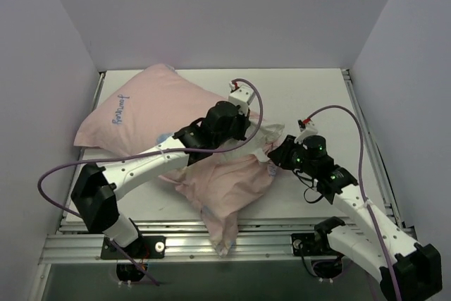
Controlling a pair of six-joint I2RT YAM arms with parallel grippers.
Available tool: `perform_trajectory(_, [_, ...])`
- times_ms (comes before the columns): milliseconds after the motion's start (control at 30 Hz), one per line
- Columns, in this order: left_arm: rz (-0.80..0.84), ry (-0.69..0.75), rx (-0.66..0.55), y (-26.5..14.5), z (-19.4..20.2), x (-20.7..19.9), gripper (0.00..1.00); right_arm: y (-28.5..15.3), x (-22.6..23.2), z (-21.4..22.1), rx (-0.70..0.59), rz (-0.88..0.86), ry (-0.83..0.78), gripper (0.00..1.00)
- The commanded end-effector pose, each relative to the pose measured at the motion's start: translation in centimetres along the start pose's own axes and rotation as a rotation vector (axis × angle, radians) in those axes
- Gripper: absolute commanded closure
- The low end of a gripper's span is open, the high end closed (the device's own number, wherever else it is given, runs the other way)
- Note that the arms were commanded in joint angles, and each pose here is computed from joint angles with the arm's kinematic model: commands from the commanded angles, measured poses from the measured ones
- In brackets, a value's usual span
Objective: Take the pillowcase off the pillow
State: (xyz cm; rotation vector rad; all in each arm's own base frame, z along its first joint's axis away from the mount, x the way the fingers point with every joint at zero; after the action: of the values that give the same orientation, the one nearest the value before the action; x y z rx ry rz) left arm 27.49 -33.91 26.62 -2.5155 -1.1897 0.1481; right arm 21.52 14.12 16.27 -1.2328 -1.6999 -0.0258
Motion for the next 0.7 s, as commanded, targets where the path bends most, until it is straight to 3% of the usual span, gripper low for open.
perform_trajectory(0, [-0.093,-0.039,-0.29,1.5,-8.2,2.1,0.98,-2.2,0.2,-0.7,-0.063,0.029,-0.041,0.84])
perform_trajectory(33, [-0.084,-0.036,-0.28,1.7,-7.9,1.8,0.95,-3.1,0.2,-0.8,-0.073,0.038,-0.05,0.83])
perform_trajectory(67, [-0.083,-0.039,-0.274,1.7,-7.5,1.7,0.81,-3.6,0.0,-1.1,-0.091,0.055,-0.071,0.78])
perform_trajectory(167, [-0.083,-0.064,-0.287,0.1,-6.4,1.5,0.56,-4.8,0.1,-1.3,-0.109,0.057,-0.094,0.66])
perform_trajectory(200, [-0.073,-0.082,-0.296,-0.5,-6.3,1.1,0.36,-5.0,0.5,-1.2,-0.1,0.033,-0.097,0.63])
perform_trajectory(300, [-0.09,-0.083,-0.266,-3.2,-5.4,1.3,0.15,-5.4,1.6,-1.6,-0.109,-0.007,-0.09,0.5])
perform_trajectory(367, [-0.128,-0.095,-0.263,-5.7,-5.5,1.8,0.09,-5.2,2.2,-2.2,-0.117,-0.014,-0.096,0.42])
perform_trajectory(467, [-0.225,-0.12,-0.14,-8.6,-1.3,3.5,0.03,-4.8,3.7,-4.0,-0.148,-0.021,-0.137,0.3])
perform_trajectory(667, [-0.481,-0.231,-0.001,-13.2,4.8,8.6,0.02,-1.4,6.1,-6.5,-0.124,-0.022,-0.233,0.19])
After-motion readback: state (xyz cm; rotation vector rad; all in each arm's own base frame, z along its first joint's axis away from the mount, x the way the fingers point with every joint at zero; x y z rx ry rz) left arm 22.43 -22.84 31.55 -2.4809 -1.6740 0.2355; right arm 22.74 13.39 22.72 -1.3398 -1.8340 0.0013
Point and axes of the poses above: each gripper's point midway between its finger pads, its own y axis out along the fingers, its own x axis along the line the jaws close on, z = x × y, the point moved 5 cm from there along -y, back along the fingers, and after that the axes turned 14 degrees about y, right-handed, at the moved point
